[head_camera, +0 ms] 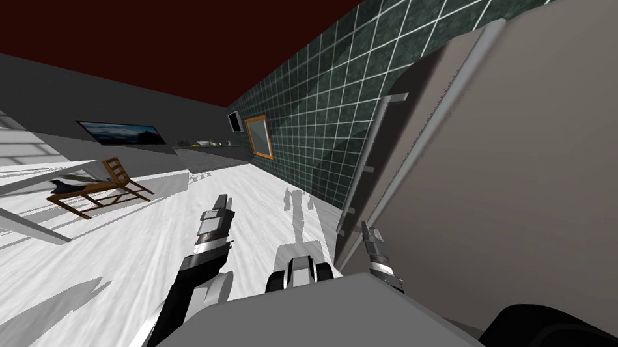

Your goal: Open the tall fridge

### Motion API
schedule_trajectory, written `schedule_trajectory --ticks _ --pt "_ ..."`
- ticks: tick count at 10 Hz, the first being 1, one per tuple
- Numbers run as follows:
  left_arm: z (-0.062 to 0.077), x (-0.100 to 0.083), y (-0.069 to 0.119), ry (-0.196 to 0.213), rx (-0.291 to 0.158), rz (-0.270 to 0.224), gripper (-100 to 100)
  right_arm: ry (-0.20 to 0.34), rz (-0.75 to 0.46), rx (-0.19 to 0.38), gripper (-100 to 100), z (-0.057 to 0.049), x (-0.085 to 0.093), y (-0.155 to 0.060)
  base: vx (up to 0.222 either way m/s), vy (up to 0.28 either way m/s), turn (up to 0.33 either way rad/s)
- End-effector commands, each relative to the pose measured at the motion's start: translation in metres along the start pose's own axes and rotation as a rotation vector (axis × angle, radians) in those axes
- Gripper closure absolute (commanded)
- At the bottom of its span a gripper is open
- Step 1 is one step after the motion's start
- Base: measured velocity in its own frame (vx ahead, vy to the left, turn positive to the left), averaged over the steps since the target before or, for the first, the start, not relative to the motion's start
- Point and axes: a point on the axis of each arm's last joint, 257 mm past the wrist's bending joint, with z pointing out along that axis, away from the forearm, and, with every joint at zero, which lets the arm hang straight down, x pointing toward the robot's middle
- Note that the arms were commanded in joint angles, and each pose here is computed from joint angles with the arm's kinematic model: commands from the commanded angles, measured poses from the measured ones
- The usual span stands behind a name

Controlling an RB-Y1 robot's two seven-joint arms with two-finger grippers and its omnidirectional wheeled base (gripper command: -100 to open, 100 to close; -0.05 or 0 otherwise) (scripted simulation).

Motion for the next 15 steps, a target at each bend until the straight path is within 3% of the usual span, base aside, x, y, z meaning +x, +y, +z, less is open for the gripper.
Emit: schedule_trajectory --ticks 1,9,15 --pt "0.0 0.0 0.0 0.0 0.0 0.0 0 -0.014 0.11 -0.043 -100 -0.008 -0.009 0.011 0.014 -0.02 0.147" --pt "0.0 0.0 0.0 0.0 0.0 0.0 0 -0.015 0.324 -0.097 -100 -0.018 -0.021 0.023 0.014 -0.013 0.049" --pt "0.0 0.0 0.0 0.0 0.0 0.0 0 -0.002 0.545 -0.173 -100 -0.032 -0.037 0.037 0.02 -0.017 0.104"
